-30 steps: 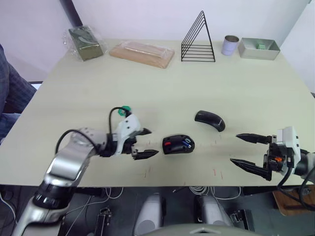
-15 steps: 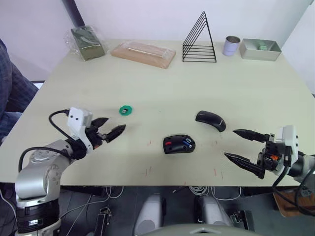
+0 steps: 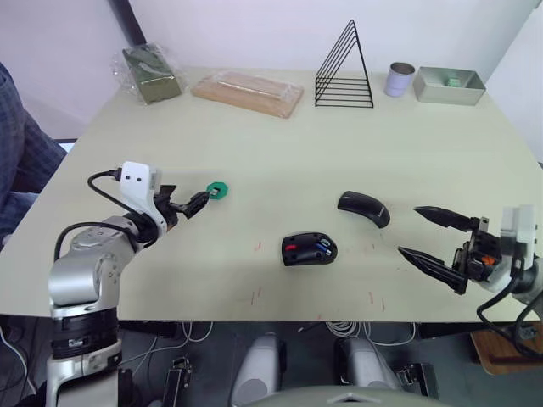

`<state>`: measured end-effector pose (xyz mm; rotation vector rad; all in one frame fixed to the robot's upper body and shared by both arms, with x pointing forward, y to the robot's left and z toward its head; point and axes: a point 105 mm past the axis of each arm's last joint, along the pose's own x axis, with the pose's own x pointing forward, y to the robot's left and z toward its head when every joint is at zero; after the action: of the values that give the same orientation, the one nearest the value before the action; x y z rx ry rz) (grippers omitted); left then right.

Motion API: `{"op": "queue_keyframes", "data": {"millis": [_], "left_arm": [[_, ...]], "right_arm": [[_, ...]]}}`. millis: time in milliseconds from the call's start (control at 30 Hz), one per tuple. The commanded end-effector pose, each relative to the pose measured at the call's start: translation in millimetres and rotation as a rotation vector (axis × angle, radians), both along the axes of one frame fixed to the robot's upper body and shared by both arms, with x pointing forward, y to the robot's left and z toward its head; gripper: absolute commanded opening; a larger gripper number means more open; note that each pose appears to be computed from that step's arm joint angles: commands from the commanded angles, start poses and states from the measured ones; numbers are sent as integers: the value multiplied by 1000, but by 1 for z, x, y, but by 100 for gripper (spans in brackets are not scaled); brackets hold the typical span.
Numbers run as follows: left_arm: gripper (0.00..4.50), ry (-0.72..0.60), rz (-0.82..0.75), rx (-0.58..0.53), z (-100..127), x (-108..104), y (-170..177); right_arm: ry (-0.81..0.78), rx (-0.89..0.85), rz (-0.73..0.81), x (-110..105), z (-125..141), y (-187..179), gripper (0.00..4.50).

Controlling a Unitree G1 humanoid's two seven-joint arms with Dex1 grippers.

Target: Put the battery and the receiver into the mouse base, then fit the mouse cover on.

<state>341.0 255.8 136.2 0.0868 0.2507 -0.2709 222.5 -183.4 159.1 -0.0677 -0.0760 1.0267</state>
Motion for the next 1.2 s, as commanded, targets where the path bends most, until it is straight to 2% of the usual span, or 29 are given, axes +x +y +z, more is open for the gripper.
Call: {"op": "queue_keyframes", "data": {"millis": [33,100,133,233,933,1000,1200], "left_arm": [[448,-36,11,3,4,7,-6],[448,-27,21,-4,2,9,-8],[395,-22,23,1,1,10,-9],[286,-3,38,17,-1,12,-10],[286,27,54,27,-9,29,-9],[232,25,48,25,-10,28,-10],[232,21,39,25,-9,29,-11]], "right_arm": [[-42,-16,1,-1,3,-4,450],[-35,-23,5,-2,1,-5,450],[-32,-24,5,-2,0,-6,450],[-21,-29,10,-3,-1,-8,450],[0,-33,32,-5,-5,-10,450],[1,-30,31,-5,-5,-11,450],[3,-26,30,-5,-4,-11,450]]}}
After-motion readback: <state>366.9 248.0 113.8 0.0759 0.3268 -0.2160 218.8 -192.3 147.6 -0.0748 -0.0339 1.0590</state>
